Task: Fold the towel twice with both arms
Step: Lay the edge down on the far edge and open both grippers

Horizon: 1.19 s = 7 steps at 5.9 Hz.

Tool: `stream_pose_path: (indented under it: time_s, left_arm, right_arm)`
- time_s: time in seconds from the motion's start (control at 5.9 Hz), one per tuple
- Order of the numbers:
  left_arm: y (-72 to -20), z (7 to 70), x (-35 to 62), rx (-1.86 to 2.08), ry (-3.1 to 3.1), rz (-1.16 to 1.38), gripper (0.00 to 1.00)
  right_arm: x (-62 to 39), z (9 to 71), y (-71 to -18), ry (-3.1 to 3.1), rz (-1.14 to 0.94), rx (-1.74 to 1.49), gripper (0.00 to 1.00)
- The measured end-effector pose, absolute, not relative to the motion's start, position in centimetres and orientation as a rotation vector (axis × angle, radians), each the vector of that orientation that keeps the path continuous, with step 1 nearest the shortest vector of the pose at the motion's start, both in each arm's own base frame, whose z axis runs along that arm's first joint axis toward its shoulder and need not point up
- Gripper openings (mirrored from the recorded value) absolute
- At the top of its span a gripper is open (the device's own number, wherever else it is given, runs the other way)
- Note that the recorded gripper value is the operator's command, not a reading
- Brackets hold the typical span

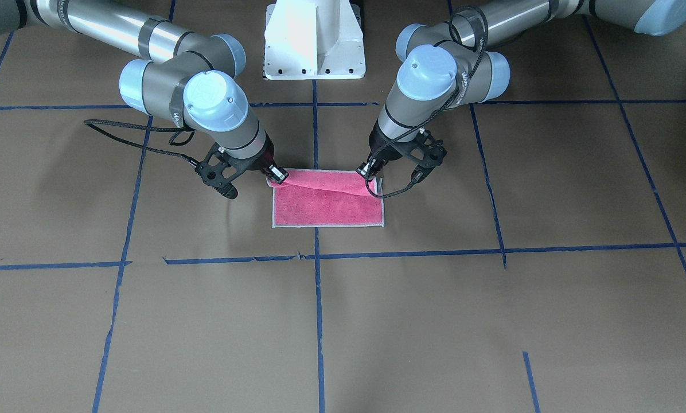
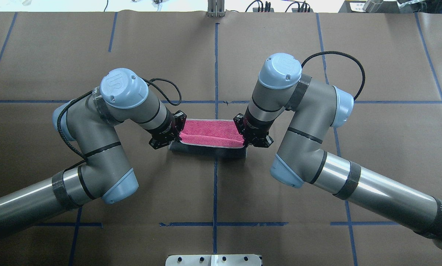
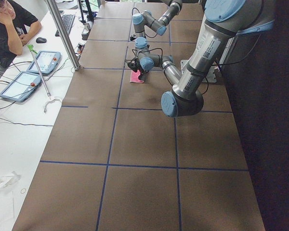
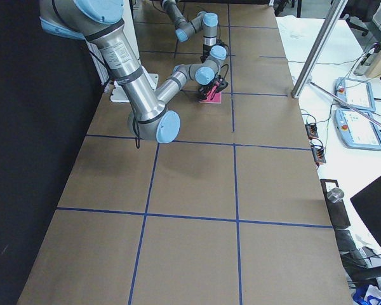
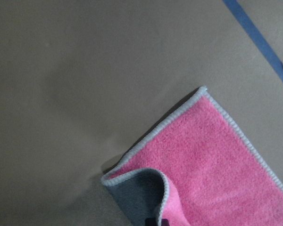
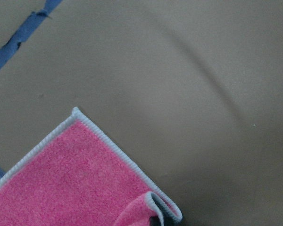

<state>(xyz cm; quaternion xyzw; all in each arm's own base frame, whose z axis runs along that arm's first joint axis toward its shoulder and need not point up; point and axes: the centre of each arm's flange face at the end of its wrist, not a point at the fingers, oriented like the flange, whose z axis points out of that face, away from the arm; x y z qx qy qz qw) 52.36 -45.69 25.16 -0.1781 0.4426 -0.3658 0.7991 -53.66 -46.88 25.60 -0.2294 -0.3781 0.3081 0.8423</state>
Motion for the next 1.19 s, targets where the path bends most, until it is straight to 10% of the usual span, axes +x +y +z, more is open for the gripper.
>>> stream_pose_path:
  time_s: [1.19]
  left_arm:
    - [-48.9, 25.5, 52.0, -0.405, 0.955, -0.895, 0.0]
  right_arm:
    - [-54.7, 25.8, -50.1, -0.784, 0.677, -0.514, 0.03]
